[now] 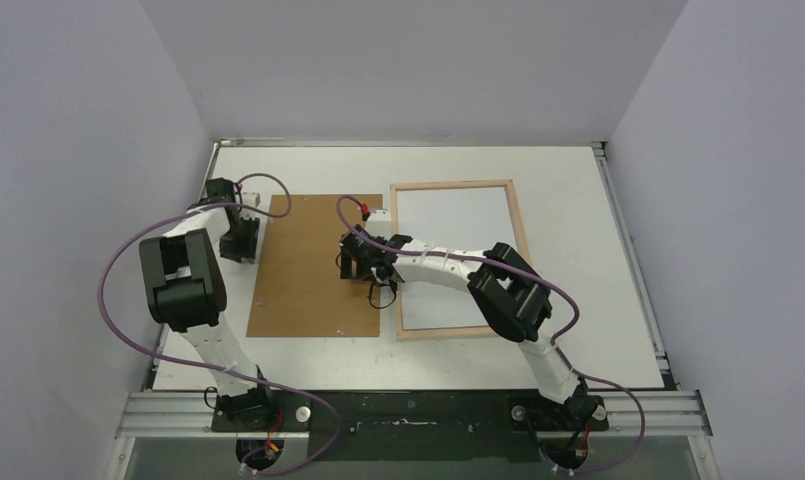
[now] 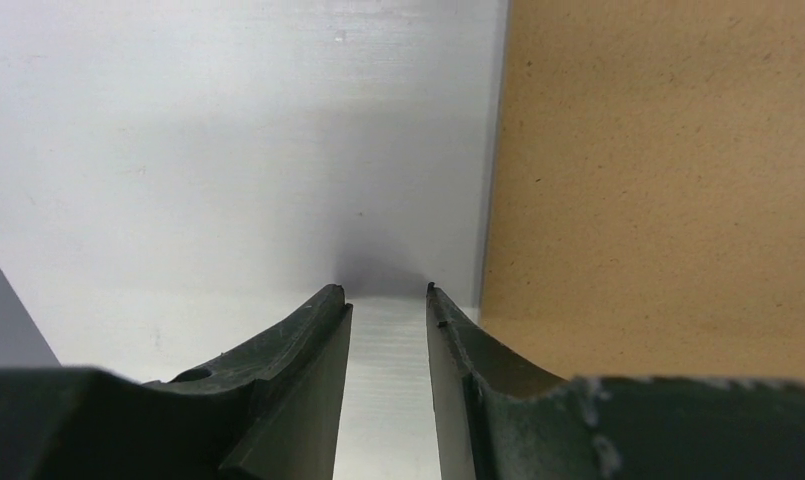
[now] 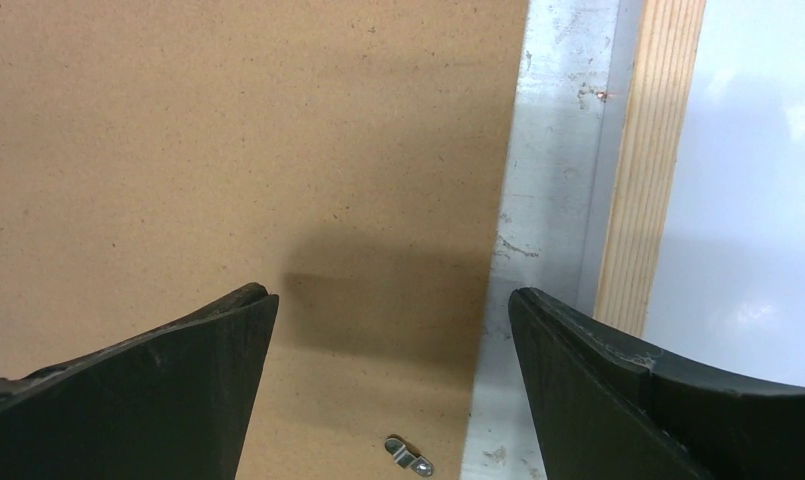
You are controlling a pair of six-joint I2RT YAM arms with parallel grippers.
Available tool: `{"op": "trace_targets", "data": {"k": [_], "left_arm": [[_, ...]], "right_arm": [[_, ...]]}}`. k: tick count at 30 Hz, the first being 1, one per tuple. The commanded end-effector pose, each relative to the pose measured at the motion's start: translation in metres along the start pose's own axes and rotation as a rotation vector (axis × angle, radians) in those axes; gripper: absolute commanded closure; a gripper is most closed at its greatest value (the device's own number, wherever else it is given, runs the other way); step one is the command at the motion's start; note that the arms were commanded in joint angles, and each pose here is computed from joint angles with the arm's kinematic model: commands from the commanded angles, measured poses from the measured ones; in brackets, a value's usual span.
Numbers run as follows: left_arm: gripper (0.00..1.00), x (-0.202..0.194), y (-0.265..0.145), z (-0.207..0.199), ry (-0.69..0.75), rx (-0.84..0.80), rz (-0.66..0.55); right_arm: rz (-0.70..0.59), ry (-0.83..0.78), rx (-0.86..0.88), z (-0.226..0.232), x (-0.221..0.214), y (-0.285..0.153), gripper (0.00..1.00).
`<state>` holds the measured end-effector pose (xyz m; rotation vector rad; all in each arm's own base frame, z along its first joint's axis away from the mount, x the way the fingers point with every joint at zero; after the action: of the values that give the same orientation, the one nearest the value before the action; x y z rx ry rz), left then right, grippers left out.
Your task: Put the photo into the frame
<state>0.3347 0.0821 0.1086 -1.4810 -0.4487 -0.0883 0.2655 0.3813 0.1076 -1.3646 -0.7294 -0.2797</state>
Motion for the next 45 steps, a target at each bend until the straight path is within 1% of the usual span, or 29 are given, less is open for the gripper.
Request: {"op": "trace_targets", "data": {"k": [1,12,16,19,24,25,30,36,45], "left_arm": [[0.68,-0.008,0.02,-0.014,-0.041,-0.084,0.071],[0.79,-0.015,0.02,-0.037,0.0,-0.146,0.122],[0.8,-0.018,0.02,-0.041,-0.004,-0.176,0.141],[0.85,-0.019,0.02,-0.044,-0.011,-0.205,0.165],[0.98,-0.024,0.02,-0.049,-0.02,-0.245,0.204],[0.99,-0.025,0.02,-0.05,-0.021,-0.253,0.208],[1.0,-0.028,0.017,-0.053,-0.033,-0.284,0.227],[1.0,-0.034,0.014,-0.057,-0.051,-0.321,0.248],[1.0,-0.039,0.01,-0.06,-0.071,-0.359,0.262]], "right_arm": [[-0.003,0.041,0.034,0.01,0.005,0.003,0.1],[-0.014,0.116,0.148,0.019,0.024,-0.003,0.1],[-0.024,0.141,0.194,0.023,0.031,-0.007,0.1],[-0.042,0.167,0.241,0.027,0.038,-0.013,0.1],[-0.081,0.204,0.327,0.034,0.054,-0.028,0.1],[-0.088,0.214,0.342,0.036,0.057,-0.031,0.1],[-0.118,0.239,0.39,0.039,0.065,-0.044,0.1],[-0.126,0.258,0.48,0.045,0.069,-0.054,0.1],[-0.216,0.283,0.593,0.05,0.087,-0.085,0.1]]}}
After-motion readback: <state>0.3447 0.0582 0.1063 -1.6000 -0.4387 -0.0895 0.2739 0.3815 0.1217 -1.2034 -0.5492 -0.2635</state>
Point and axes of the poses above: each gripper's point midway between its finger pads, its own y axis out along the fingers, its own z axis along the line the jaws close on, x = y × z, the point moved 10 cm from there along -y, back along the fingers, and after that the axes turned 15 degrees about -y, right-handed, at the moved point
